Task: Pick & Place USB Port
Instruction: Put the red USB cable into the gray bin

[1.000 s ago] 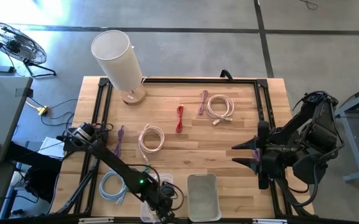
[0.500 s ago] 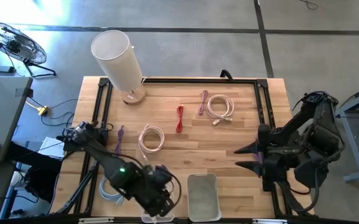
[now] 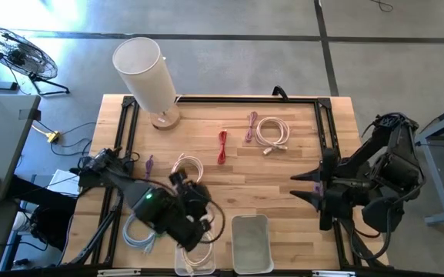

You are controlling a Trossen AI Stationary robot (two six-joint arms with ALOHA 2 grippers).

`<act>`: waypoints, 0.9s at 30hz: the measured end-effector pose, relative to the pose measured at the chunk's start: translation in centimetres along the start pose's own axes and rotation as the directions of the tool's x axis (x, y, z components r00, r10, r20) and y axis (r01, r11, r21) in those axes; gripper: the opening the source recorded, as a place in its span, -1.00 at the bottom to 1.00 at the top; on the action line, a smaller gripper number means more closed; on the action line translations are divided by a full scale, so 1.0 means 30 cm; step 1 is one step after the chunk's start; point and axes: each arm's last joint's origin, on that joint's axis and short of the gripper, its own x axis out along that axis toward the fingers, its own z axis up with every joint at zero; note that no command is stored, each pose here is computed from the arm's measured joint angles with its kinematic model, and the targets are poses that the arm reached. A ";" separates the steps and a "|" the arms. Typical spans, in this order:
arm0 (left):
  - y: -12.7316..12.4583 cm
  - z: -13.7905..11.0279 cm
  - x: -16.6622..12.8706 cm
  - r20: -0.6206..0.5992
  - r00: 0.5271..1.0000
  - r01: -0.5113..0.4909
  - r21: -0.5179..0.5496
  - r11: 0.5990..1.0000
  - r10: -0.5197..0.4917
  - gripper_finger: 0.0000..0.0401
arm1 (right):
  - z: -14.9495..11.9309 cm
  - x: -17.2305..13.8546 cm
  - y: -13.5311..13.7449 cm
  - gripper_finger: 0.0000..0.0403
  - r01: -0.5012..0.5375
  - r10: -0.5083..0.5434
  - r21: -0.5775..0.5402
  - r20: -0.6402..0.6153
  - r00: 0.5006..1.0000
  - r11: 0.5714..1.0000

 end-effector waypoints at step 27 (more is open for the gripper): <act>0.524 0.257 0.486 -0.438 0.898 0.029 0.166 0.986 0.047 -0.15 | -0.025 -0.001 -0.011 -0.22 0.100 -0.093 0.306 -0.039 0.995 0.947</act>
